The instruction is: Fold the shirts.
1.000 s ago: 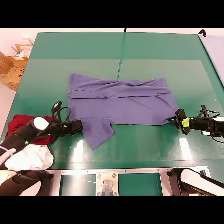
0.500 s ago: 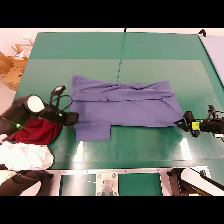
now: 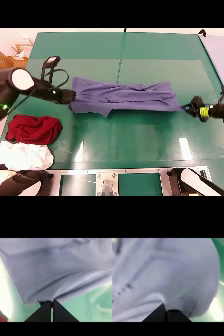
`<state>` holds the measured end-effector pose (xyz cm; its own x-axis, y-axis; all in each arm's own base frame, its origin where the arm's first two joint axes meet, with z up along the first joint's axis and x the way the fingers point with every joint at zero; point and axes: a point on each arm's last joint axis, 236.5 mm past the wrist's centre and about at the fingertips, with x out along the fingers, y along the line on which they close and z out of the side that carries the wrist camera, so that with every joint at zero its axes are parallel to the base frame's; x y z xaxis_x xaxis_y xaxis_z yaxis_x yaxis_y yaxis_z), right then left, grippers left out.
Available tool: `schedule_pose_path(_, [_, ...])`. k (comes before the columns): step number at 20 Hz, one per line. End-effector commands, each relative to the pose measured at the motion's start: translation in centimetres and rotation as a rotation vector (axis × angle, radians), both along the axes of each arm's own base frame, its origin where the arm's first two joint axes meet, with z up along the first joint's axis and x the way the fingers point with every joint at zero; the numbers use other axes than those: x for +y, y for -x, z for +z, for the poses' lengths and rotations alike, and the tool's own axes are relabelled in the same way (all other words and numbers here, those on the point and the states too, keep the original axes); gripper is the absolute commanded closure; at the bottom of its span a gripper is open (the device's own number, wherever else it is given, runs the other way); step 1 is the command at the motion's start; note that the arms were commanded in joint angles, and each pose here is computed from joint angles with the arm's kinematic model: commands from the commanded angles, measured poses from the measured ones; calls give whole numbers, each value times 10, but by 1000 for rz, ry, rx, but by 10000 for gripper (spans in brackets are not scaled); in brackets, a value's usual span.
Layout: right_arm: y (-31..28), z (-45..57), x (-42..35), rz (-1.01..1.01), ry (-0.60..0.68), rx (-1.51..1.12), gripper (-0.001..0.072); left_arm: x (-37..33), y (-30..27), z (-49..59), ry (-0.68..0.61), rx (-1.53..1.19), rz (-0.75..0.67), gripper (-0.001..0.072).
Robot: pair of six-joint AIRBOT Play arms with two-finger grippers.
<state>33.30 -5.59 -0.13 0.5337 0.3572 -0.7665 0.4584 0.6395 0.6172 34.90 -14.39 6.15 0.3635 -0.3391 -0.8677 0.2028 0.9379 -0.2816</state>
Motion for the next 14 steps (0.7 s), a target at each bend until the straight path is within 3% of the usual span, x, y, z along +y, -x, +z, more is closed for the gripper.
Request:
schedule_pose_path(1, [-59, 33, 7, 31, 27, -111, 699, 7, -45, 7, -56, -93, 15, 687])
schedule_pose_path(9, [-173, -18, 37, 162, 2, -78, 696, -6, -139, -48, -102, -105, 12, 686])
schedule_pose_path(11, [-195, -40, 39, 158, -26, -67, 595, -10, -166, -68, -91, -141, 35, 684])
schedule_pose_path(12, [-206, -48, 38, 152, -43, -67, 462, -12, -177, -71, -83, -171, 46, 646])
schedule_pose_path(13, [-214, -49, 31, 152, -44, -74, 357, -12, -189, -66, -73, -211, 67, 294])
schedule_pose_path(14, [-219, -43, 20, 155, -43, -85, 349, -7, -200, -53, -57, -250, 103, 100])
